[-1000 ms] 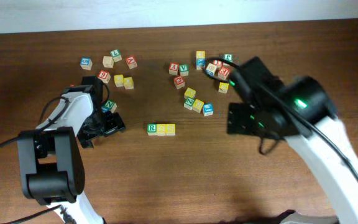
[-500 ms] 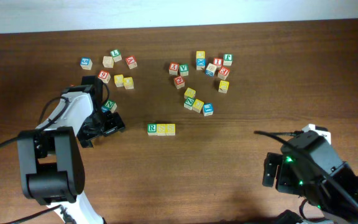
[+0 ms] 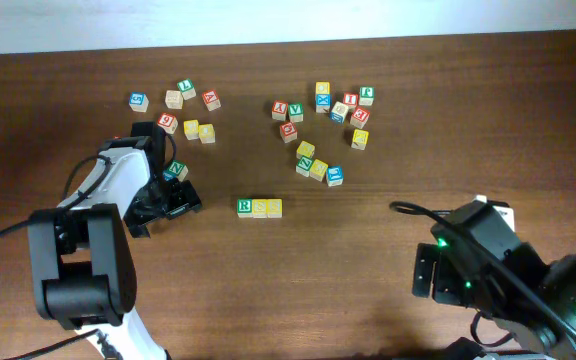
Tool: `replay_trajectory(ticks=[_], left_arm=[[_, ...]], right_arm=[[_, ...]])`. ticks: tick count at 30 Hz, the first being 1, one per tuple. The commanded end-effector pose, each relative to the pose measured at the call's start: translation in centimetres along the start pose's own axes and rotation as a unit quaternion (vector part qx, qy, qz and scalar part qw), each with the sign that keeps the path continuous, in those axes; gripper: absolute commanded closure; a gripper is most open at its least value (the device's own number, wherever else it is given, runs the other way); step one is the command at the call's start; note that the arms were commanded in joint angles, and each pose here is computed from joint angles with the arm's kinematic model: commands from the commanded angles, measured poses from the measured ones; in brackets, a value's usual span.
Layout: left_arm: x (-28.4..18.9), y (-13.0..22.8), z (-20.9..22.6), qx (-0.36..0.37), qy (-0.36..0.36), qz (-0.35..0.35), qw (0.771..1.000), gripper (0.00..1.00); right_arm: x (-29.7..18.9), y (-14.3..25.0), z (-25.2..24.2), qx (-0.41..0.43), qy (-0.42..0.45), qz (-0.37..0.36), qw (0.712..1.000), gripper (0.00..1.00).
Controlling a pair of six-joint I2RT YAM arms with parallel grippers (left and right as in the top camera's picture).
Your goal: Spell out RSS
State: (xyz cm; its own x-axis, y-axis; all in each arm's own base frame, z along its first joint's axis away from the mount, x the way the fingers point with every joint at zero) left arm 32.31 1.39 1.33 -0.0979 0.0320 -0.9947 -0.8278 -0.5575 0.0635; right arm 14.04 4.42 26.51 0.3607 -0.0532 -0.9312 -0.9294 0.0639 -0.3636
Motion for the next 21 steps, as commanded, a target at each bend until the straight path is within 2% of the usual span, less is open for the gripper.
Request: replay_trajectory(ticks=[1,5,9,17,21], left_arm=[[0.1,-0.4,0.0,-0.009,-0.002,-0.003,1.0,0.01],[0.1,-0.4,0.0,-0.009,-0.002,-0.003,1.0,0.01],[0.1,-0.4,0.0,-0.009,-0.002,-0.003,1.0,0.01],[0.1,-0.4,0.0,-0.009,-0.002,-0.003,1.0,0.01],[0.1,-0.4,0.0,-0.009,-0.002,-0.003,1.0,0.01]], right_arm=[[0.3,0.1,-0.1,0.0,0.003,0.0,1.0,0.02],[0.7,-1.0,-0.4,0.024,0.001,-0.038,0.999,0.02],[2.3,-3.1,-0.2,0.002,-0.033,-0.134,0.99,0.02],[6.1,-5.0,0.6,-0.058,-0.117,-0.297,0.946,0.02],[7.5,-5.2,-0.5,-0.035,-0.112,-0.364,0.924,0.02]])
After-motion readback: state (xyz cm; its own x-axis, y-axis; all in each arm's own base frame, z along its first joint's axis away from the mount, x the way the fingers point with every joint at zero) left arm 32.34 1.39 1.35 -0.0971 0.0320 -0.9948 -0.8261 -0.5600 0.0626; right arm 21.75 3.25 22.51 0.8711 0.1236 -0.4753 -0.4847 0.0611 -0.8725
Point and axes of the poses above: each gripper's point midway between its finger pads, its own x axis out along the fingers, its own z axis along the line the jaws close on, y = z × x, the point moved 1 cm from there along -x, back along the fingers, and after that the axes turned 7 degrees about -x, right-handed, at the moved point
